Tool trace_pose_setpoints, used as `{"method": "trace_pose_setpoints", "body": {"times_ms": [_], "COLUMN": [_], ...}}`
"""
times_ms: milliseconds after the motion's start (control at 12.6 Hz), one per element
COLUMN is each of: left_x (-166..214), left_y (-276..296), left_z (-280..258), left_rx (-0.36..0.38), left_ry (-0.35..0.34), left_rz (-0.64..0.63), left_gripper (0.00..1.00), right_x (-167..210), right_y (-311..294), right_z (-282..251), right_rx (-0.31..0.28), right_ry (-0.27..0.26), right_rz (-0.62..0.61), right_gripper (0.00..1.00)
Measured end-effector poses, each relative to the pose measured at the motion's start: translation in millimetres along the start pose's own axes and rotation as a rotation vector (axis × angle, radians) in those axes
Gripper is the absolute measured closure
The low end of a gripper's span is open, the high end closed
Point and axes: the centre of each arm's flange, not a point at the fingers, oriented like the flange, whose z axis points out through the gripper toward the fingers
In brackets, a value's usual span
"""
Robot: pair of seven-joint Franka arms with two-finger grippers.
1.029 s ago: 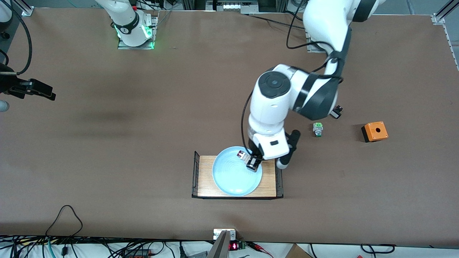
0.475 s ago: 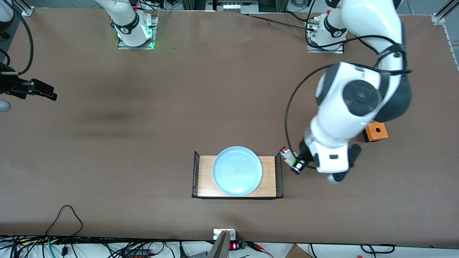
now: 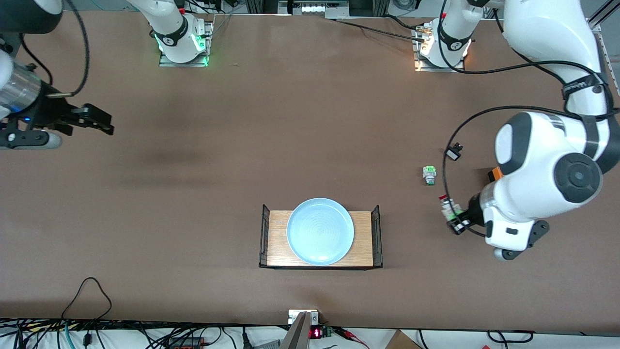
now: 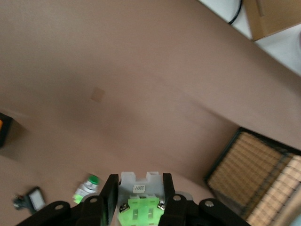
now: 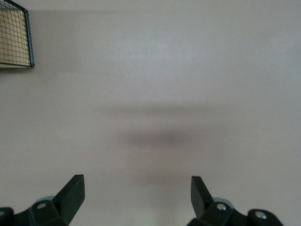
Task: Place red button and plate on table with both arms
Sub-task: 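Carry the button toward the orange box while the right gripper starts moving, then lower the button beside the orange box while the right gripper approaches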
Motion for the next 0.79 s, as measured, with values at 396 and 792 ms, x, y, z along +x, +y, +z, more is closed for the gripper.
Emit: {"method": "trace_pose_setpoints", "body": {"times_ms": [396,792], "left_x": [43,51], "left_y": [-78,-135], "left_z": [70,150], "left_rx": [-0.025,-0.044], "left_ry": [-0.039,-0.032], "left_rz": [0.176,0.305], "left_gripper": [0.58,0.58], "right_x": [0,-8], "right_y": [-71,-114], "right_z": [22,22], "right_rx": [-0.008,0.014], "right_ry": [-0.004,0.026], "right_rz": [0.146,0.324], "right_gripper": [0.00,0.00]}}
